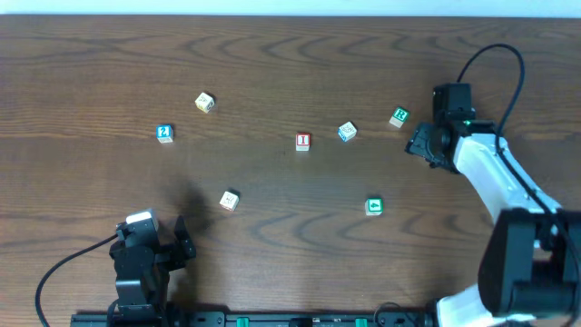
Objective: Spell out Ai2
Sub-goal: 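Move the right gripper to the red-bordered A block and grasp it, then carry the A block with the right gripper beside the I block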
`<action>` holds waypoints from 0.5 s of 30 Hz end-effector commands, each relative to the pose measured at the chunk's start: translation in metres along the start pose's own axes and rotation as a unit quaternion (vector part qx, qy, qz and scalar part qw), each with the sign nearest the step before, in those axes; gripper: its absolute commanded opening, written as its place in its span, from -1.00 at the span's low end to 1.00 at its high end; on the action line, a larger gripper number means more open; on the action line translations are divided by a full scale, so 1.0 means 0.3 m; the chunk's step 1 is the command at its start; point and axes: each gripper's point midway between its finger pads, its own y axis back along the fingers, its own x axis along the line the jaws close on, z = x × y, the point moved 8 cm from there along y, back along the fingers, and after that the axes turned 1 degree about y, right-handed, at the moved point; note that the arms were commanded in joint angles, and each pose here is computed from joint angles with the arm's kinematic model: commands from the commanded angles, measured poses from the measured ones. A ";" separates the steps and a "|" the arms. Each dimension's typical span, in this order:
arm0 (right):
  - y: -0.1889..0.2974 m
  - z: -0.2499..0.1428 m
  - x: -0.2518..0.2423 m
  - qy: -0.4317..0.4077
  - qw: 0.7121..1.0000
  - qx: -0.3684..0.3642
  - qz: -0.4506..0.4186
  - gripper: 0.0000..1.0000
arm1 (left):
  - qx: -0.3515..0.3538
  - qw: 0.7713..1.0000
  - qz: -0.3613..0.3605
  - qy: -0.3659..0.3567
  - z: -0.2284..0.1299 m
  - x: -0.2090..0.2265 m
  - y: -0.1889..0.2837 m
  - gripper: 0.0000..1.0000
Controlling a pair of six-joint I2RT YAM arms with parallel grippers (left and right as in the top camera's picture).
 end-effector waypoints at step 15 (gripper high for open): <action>-0.124 0.021 -0.018 -0.071 0.997 0.002 -0.006 0.32 | 0.001 1.000 0.007 0.000 -0.007 0.006 -0.004 0.91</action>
